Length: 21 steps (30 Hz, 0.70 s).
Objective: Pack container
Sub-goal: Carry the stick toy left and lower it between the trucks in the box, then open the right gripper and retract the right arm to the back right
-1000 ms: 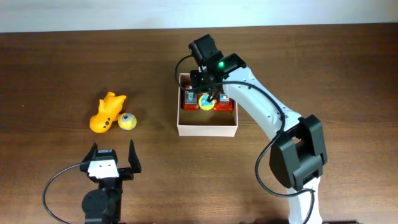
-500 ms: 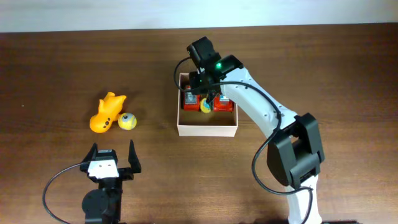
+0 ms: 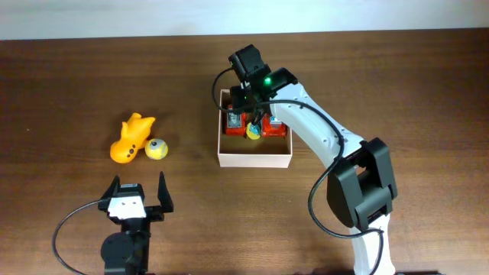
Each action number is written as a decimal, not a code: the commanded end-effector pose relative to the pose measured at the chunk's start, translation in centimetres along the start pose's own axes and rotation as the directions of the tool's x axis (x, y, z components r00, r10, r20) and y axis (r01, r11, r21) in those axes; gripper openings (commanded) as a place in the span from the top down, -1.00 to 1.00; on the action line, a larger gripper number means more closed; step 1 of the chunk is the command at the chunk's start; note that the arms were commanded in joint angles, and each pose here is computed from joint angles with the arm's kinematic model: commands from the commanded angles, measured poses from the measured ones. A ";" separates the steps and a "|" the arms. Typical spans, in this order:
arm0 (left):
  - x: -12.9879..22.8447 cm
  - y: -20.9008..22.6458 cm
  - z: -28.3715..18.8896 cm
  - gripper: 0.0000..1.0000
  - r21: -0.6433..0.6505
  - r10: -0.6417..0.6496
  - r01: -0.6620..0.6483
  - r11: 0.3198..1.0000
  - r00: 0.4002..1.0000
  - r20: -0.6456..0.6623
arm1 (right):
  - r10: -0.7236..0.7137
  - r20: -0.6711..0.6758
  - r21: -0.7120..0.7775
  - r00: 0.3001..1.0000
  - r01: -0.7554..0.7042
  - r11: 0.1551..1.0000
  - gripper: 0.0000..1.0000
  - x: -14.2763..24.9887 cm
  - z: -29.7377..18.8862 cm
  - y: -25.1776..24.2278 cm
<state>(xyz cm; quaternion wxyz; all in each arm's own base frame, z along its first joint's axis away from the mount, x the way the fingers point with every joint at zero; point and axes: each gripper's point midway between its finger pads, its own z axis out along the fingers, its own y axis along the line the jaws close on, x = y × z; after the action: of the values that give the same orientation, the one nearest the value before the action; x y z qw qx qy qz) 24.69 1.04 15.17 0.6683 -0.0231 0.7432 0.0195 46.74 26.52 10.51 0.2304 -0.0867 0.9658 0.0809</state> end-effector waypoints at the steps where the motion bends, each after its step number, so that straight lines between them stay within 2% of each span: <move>1: 0.2 -0.3 0.0 -0.99 0.014 -0.002 0.002 1.000 1.000 -0.001 | -0.069 0.158 -0.014 0.985 0.072 0.997 -0.22 -4.6 -5.7 1.0; 5: 0.2 -0.3 0.0 -0.99 0.014 -0.002 0.002 1.000 1.000 -0.001 | -0.053 0.268 0.122 0.962 0.021 0.992 -0.46 -7.6 -10.4 -1.8; 11: 0.2 -0.3 0.0 -0.99 0.014 -0.002 0.002 1.000 1.000 -0.001 | -0.009 0.341 0.396 0.940 -0.135 0.908 -0.98 -9.4 -15.1 -10.8; 17: 0.2 -0.3 0.0 -0.99 0.014 -0.002 0.002 1.000 1.000 -0.001 | 0.093 0.296 0.551 0.951 -0.250 0.796 -0.98 -7.8 -16.3 -20.9; 21: 0.2 -0.3 0.0 -0.99 0.014 -0.002 0.002 1.000 1.000 -0.001 | 0.214 0.331 0.589 0.919 -0.378 0.714 -0.98 -6.7 -17.6 -27.8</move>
<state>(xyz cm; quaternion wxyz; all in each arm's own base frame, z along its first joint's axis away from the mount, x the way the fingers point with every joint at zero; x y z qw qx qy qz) 24.69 1.04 15.17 0.6683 -0.0231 0.7432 0.0195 51.10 1.98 25.29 0.3450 0.1046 0.9166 -0.1730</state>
